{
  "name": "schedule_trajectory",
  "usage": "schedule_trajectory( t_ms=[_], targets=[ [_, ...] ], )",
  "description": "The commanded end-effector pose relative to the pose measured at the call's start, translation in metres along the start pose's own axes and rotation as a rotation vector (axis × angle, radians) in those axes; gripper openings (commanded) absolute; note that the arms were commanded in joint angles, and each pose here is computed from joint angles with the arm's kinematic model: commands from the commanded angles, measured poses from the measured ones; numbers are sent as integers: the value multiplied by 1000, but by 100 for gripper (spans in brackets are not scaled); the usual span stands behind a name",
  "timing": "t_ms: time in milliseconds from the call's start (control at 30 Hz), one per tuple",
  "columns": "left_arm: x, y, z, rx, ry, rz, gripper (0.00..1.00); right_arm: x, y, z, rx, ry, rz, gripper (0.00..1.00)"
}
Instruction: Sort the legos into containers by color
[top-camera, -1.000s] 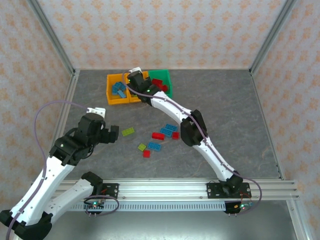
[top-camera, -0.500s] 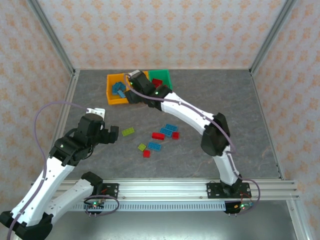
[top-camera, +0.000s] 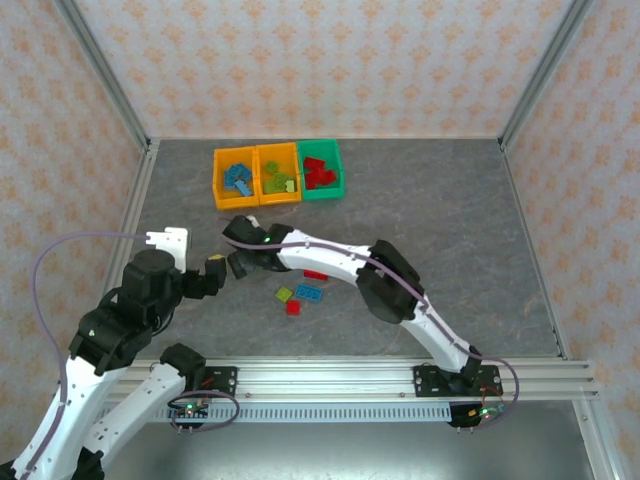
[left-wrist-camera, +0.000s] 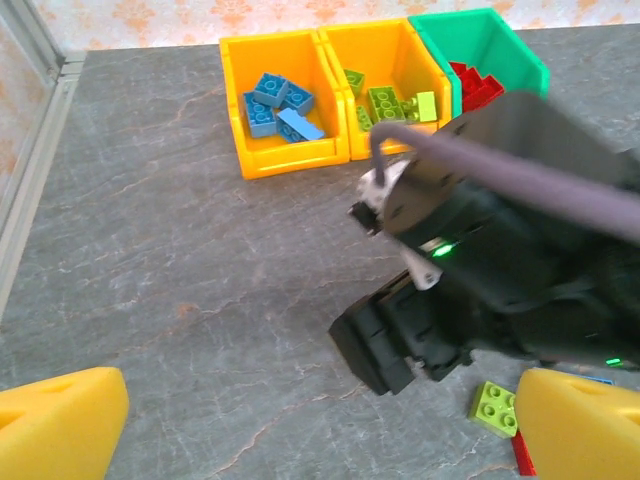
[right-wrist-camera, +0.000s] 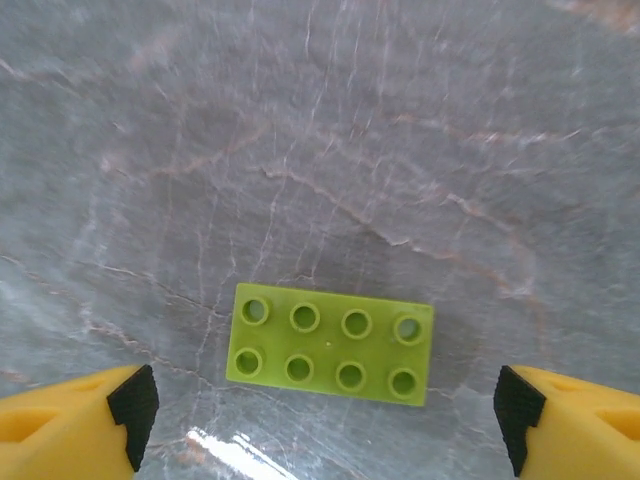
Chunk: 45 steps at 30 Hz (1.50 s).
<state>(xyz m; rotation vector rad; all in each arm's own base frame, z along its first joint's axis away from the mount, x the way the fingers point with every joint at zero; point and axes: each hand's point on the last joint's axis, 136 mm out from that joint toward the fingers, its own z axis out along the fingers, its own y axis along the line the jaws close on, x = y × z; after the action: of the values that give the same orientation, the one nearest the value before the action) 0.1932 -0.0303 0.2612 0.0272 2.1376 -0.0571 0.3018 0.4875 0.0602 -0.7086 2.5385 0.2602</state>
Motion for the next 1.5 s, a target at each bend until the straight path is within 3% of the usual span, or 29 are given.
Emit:
schedule_trajectory(
  t_ms=[0,200,367,567,733,967,1133,1233,1467],
  targets=[
    [8,-7,5,45,-7,-9,100,-7,-17,3,111,-18,10,90],
    [11,-8,9,48,-3,-20,100,9,-13,32,121,53,-6,89],
    [12,-9,11,51,-3,-24,100,16,-16,36,130,68,13,74],
    [13,-10,11,60,-3,-26,100,19,-19,33,117,56,55,58],
    [14,-11,11,67,-5,-27,100,2,-34,6,133,-8,84,56],
    [18,-25,10,145,26,-76,100,-42,-55,-54,112,-163,113,58],
    [20,-30,15,164,40,-105,100,-96,-93,-76,162,-282,144,59],
    [17,-33,17,172,41,-112,100,-137,-116,-76,181,-370,165,59],
    [17,-36,23,179,46,-152,100,-209,-159,-36,180,-489,192,61]
  ],
)
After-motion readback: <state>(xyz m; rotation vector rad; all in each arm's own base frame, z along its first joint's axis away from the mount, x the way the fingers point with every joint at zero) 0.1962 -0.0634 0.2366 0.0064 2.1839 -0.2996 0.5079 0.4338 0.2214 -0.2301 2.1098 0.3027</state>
